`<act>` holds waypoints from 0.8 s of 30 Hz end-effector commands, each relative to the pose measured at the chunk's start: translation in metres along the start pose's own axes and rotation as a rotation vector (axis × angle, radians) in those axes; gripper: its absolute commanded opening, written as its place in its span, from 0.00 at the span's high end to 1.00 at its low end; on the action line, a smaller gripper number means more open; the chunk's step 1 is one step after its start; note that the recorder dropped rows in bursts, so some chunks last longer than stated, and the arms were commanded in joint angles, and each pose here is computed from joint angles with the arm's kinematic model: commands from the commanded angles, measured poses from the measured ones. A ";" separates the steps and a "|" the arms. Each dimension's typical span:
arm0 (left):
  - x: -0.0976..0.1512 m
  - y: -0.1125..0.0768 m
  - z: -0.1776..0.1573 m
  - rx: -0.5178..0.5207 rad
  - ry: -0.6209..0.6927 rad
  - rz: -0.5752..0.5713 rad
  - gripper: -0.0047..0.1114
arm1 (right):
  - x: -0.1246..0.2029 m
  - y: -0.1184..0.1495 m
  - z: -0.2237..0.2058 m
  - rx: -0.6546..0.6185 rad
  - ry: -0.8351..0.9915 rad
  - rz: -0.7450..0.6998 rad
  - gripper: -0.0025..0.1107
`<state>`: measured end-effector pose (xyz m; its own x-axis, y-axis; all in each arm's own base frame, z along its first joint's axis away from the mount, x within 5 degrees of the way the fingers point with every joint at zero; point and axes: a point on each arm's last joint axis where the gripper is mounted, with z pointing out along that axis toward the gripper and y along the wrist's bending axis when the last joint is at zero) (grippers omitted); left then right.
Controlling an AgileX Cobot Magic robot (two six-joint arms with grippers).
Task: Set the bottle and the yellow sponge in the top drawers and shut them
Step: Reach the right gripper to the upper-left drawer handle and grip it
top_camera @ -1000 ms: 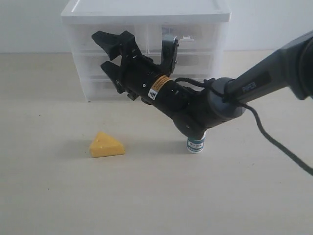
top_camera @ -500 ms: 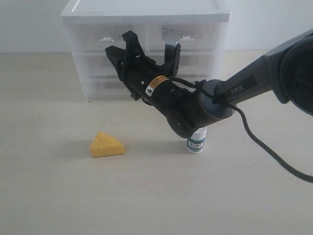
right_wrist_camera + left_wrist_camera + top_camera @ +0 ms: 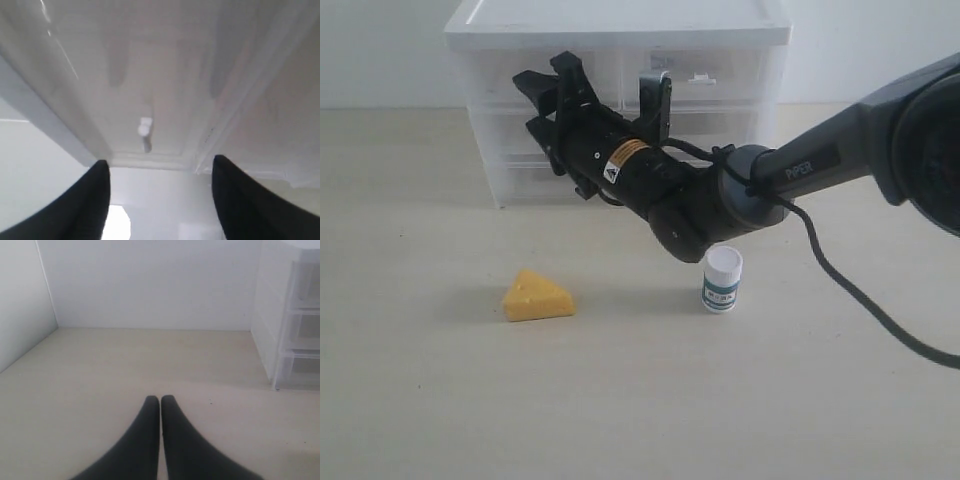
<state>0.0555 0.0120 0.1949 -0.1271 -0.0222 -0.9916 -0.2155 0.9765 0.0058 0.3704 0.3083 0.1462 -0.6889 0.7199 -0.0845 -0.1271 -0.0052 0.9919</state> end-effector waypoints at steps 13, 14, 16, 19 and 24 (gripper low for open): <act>0.001 0.000 0.001 0.004 0.003 -0.016 0.93 | -0.011 0.011 0.018 0.002 -0.049 -0.038 0.98; 0.001 0.000 0.001 0.004 0.003 -0.016 0.93 | -0.008 0.009 0.017 0.006 -0.024 -0.060 0.98; 0.001 0.000 0.001 0.004 0.003 -0.016 0.93 | -0.006 0.006 0.014 0.006 -0.001 -0.087 0.98; 0.001 0.000 0.001 0.004 0.003 -0.016 0.93 | 0.003 0.003 0.004 -0.049 0.053 -0.115 0.98; 0.001 0.000 0.001 0.004 0.003 -0.016 0.93 | 0.028 0.009 -0.023 -0.133 0.146 -0.127 0.98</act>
<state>0.0555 0.0120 0.1949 -0.1271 -0.0222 -0.9916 -0.2155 0.9765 0.0058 0.3554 0.3103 0.1433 -0.7209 0.6681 -0.1845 -0.2436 0.0050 0.9699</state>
